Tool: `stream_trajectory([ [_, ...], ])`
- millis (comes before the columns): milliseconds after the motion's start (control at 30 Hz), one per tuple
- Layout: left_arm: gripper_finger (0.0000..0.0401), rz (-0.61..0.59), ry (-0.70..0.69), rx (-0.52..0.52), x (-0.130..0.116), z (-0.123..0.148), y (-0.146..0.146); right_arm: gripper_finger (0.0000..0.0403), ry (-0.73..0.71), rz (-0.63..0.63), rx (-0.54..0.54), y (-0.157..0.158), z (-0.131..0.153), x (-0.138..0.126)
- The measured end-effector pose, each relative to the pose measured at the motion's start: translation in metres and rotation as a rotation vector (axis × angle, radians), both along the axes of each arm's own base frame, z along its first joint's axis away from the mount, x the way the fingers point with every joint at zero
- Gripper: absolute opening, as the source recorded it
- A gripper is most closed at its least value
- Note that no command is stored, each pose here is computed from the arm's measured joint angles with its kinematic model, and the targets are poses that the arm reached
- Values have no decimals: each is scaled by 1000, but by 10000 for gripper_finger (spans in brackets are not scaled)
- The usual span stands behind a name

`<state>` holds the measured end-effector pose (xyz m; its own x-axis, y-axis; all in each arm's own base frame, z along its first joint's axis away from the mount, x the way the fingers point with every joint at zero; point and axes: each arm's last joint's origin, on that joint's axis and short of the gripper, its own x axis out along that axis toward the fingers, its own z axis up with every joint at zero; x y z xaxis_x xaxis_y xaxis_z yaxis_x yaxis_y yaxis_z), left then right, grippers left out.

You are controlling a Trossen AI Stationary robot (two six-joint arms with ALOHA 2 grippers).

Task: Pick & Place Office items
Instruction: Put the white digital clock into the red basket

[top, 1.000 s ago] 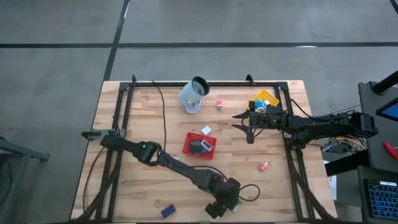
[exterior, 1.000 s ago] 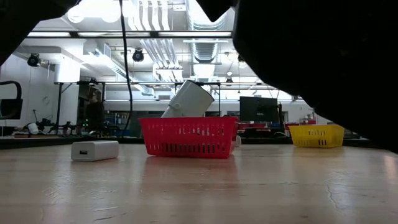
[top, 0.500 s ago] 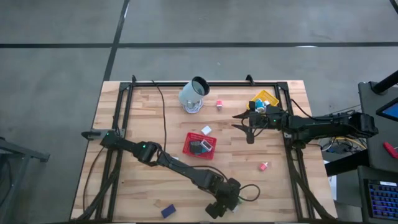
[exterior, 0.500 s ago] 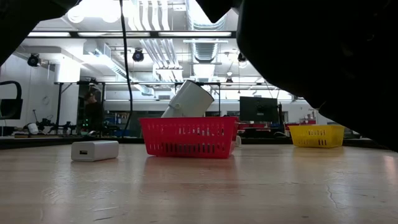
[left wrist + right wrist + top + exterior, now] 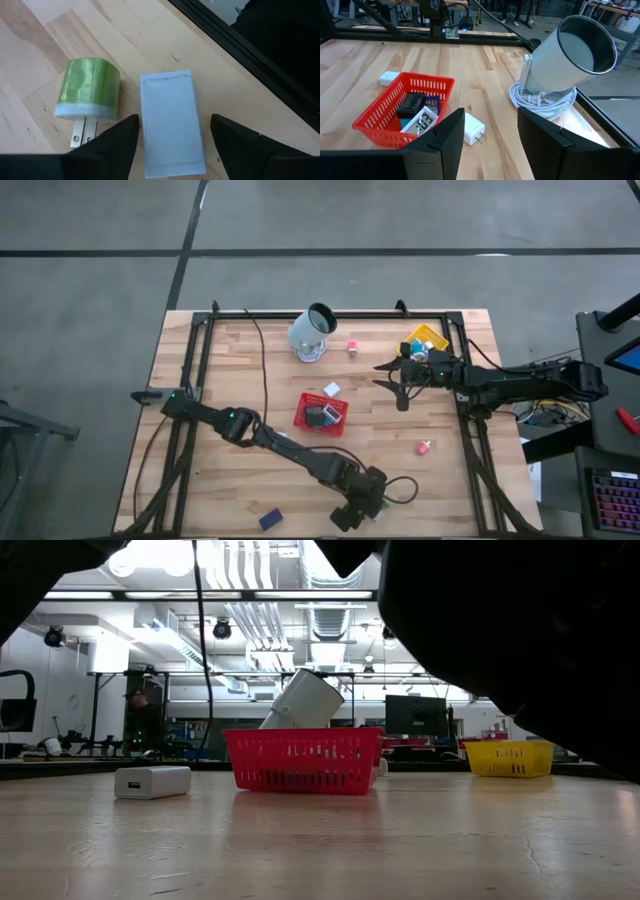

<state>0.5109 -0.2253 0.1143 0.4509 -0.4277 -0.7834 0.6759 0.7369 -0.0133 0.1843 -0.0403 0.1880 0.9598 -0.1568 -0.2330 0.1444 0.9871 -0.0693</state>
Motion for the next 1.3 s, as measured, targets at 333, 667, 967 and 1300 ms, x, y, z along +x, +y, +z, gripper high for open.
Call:
stream_trajectory([
  [333,152,-24,-32,34,-3,-3,-7,176,0,0,0,0,0,0],
  [667,152,-65,-72,86,-4,-5,-10,176,0,-1,0,0,0,0],
  [967,152,-103,-81,80,-4,-5,-10,176,0,-1,2,0,0,0],
  [1300,152,-126,-126,27,-1,-4,-13,176,0,-2,5,0,0,0],
])
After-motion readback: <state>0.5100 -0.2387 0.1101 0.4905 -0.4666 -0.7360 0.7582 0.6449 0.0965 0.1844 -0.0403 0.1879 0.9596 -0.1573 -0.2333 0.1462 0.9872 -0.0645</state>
